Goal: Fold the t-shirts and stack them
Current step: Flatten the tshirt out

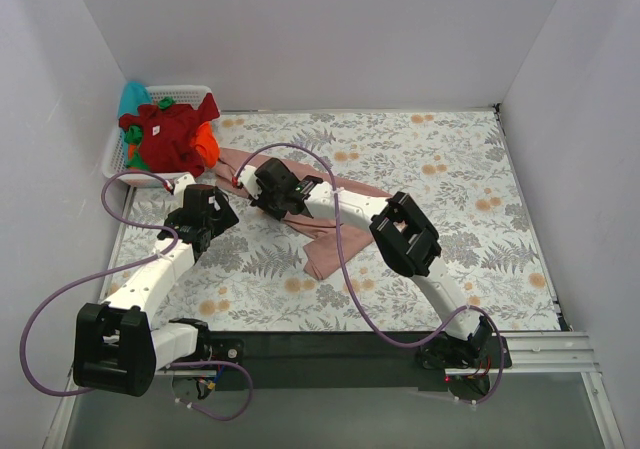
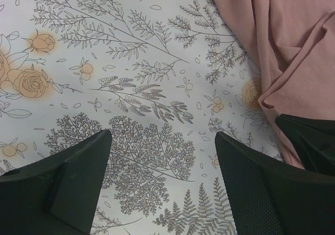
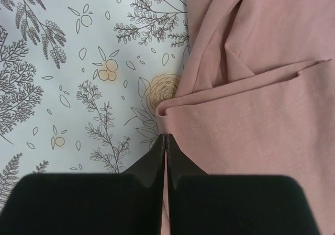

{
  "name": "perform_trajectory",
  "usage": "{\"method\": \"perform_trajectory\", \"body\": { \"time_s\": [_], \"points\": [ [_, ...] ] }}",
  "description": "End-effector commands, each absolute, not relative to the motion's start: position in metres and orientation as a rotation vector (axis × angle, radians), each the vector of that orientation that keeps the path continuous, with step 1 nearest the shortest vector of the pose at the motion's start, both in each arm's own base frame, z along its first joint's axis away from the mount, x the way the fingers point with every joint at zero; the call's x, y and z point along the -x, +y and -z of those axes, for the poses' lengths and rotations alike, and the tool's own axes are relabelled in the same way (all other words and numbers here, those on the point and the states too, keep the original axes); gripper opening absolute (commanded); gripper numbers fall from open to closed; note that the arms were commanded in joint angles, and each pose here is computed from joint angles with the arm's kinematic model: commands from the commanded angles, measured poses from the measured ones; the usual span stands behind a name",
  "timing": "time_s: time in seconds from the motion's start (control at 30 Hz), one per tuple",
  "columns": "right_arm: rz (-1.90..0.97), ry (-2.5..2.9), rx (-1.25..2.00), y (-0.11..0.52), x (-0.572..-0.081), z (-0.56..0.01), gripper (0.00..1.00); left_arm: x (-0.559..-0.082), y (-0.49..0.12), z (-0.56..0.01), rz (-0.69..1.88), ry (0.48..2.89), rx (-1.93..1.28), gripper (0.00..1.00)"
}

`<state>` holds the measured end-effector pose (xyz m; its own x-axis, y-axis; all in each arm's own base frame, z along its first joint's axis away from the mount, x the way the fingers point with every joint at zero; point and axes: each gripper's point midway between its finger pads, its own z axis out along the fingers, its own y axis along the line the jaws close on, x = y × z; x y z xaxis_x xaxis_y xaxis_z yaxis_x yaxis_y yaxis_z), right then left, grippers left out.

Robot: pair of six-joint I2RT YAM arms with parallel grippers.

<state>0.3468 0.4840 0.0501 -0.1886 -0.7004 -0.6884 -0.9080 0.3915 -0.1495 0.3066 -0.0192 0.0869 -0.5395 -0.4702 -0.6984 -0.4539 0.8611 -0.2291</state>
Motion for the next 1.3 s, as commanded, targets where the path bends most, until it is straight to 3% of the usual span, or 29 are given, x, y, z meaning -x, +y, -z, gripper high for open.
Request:
{"method": "perform_trajectory", "body": {
  "time_s": [0.0, 0.17, 0.27, 0.4, 0.5, 0.57, 0.6, 0.7, 0.77, 0.9, 1.0, 1.1, 1.27],
  "points": [
    [-0.36, 1.871, 1.328, 0.491, -0.365, -0.087, 0.01, -0.312, -0.015, -0.097, 0.023, 2.178, 0.673, 0.79],
    [-0.196, 1.85, 1.22, 0.458, -0.405, -0.118, 0.01, -0.311, -0.016, -0.097, 0.029, 2.181, 0.669, 0.79],
    [-0.001, 1.865, 1.092, 0.404, -0.458, -0.136, 0.01, -0.311, -0.017, -0.096, 0.033, 2.186, 0.663, 0.79],
    [0.43, 1.827, 0.713, 0.281, -0.552, -0.19, 0.01, -0.312, -0.022, -0.093, 0.061, 2.198, 0.655, 0.79],
    [0.691, 1.787, 0.385, 0.195, -0.581, -0.24, 0.01, -0.313, -0.027, -0.088, 0.082, 2.22, 0.65, 0.79],
    [0.746, 1.782, 0.32, 0.167, -0.588, -0.252, 0.16, -0.313, -0.032, -0.083, 0.108, 2.245, 0.644, 0.79],
    [0.761, 1.763, 0.277, 0.159, -0.59, -0.26, 0.33, -0.314, -0.034, -0.083, 0.122, 2.25, 0.643, 0.79],
    [0.794, 1.794, 0.258, 0.139, -0.584, -0.25, 0.58, -0.316, -0.04, -0.081, 0.157, 2.267, 0.646, 0.79],
    [0.753, 1.803, 0.291, 0.142, -0.57, -0.252, 0.67, -0.319, -0.042, -0.083, 0.171, 2.265, 0.653, 0.79],
    [0.481, 1.958, 0.417, 0.17, -0.52, -0.212, 0.68, -0.33, -0.046, -0.086, 0.186, 2.266, 0.668, 0.79],
    [0.012, 2.073, 0.469, 0.213, -0.468, -0.185, 0.68, -0.347, -0.051, -0.094, 0.212, 2.246, 0.69, 0.79],
    [-0.25, 2.162, 0.434, 0.23, -0.422, -0.163, 0.67, -0.367, -0.058, -0.09, 0.239, 2.256, 0.72, 0.79],
    [-0.343, 2.229, 0.436, 0.233, -0.396, -0.142, 0.67, -0.4, -0.067, -0.064, 0.254, 2.304, 0.775, 0.78]
  ]
}}
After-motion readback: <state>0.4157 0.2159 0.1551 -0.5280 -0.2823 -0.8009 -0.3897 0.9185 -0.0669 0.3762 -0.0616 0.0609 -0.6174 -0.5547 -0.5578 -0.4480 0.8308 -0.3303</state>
